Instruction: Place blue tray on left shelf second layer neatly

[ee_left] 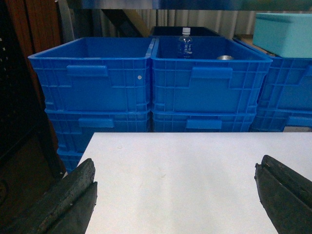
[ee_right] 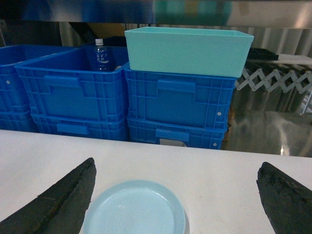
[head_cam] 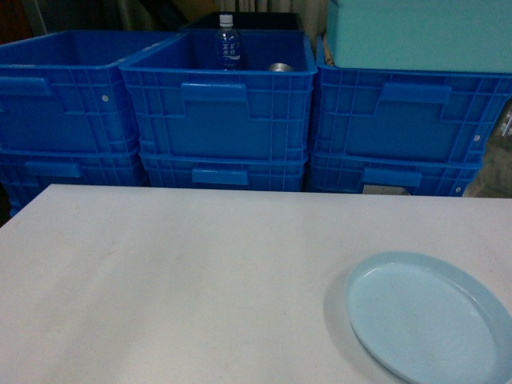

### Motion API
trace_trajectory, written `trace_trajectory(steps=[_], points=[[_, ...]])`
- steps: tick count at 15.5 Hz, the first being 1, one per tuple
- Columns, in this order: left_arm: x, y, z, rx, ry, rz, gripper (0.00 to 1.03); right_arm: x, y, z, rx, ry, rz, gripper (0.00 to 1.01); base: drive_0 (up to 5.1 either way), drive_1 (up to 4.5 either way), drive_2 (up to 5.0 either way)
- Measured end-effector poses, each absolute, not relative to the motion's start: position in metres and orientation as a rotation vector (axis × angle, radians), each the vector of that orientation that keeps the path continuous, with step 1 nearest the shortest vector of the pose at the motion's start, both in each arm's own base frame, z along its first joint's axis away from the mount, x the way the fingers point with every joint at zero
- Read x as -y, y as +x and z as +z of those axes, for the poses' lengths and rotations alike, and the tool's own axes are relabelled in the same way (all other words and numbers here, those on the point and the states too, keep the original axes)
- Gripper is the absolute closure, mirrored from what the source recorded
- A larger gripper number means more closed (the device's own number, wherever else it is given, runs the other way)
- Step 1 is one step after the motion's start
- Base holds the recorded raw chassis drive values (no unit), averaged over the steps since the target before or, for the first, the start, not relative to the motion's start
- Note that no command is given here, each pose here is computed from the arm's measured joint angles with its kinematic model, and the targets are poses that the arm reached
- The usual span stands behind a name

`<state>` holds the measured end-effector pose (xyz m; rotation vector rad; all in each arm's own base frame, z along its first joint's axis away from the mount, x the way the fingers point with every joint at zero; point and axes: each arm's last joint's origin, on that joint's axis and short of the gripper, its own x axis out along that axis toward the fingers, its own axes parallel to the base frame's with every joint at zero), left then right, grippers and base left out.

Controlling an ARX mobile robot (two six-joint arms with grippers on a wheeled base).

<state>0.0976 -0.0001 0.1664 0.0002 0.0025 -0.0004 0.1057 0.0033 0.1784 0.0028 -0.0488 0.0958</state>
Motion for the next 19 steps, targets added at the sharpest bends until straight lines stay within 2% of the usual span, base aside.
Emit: trace_trajectory(steps=[1,3,4,5,6,8,9,11,15,19], points=[[0.0,0.098,0.166,-0.002,0.0,0.0,0.05,0.0,0.12,0.191,0.023,0.014,0.132,0.03,0.0,0.0,0.0],[0.0,0.098,0.166,-0.002,0.0,0.0,0.05,0.009,0.174,0.236,-0.052,0.097,0.244,0.03,0.0,0.0,0.0],[0.0,0.098,0.166,-0.002,0.0,0.0,0.05,0.014,0.202,0.244,-0.137,0.166,0.295,0.03,0.0,0.0,0.0],[0.0,0.098,0.166,-0.002,0.0,0.0,0.05,0.02,0.234,0.238,-0.267,0.28,0.35,0.03,0.0,0.0,0.0],[0.0,0.098,0.166,-0.002,0.0,0.0,0.05,0.028,0.264,0.22,-0.358,0.345,0.313,0.03,0.0,0.0,0.0],[0.0,0.098,0.166,-0.002,0.0,0.0,0.05,0.036,0.286,0.178,-0.498,0.399,0.235,0.03,0.0,0.0,0.0],[0.0,0.098,0.166,-0.002,0.0,0.0,0.05,0.037,0.289,0.162,-0.532,0.405,0.212,0.03,0.0,0.0,0.0],[0.0,0.098,0.166,-0.002,0.0,0.0,0.05,0.034,0.287,0.141,-0.575,0.42,0.204,0.03,0.0,0.0,0.0],[0.0,0.098,0.166,-0.002,0.0,0.0,0.05,0.012,0.275,0.094,-0.684,0.45,0.19,0.03,0.0,0.0,0.0],[0.0,0.098,0.166,-0.002,0.0,0.0,0.05,0.015,0.265,0.071,-0.712,0.489,0.124,0.03,0.0,0.0,0.0]])
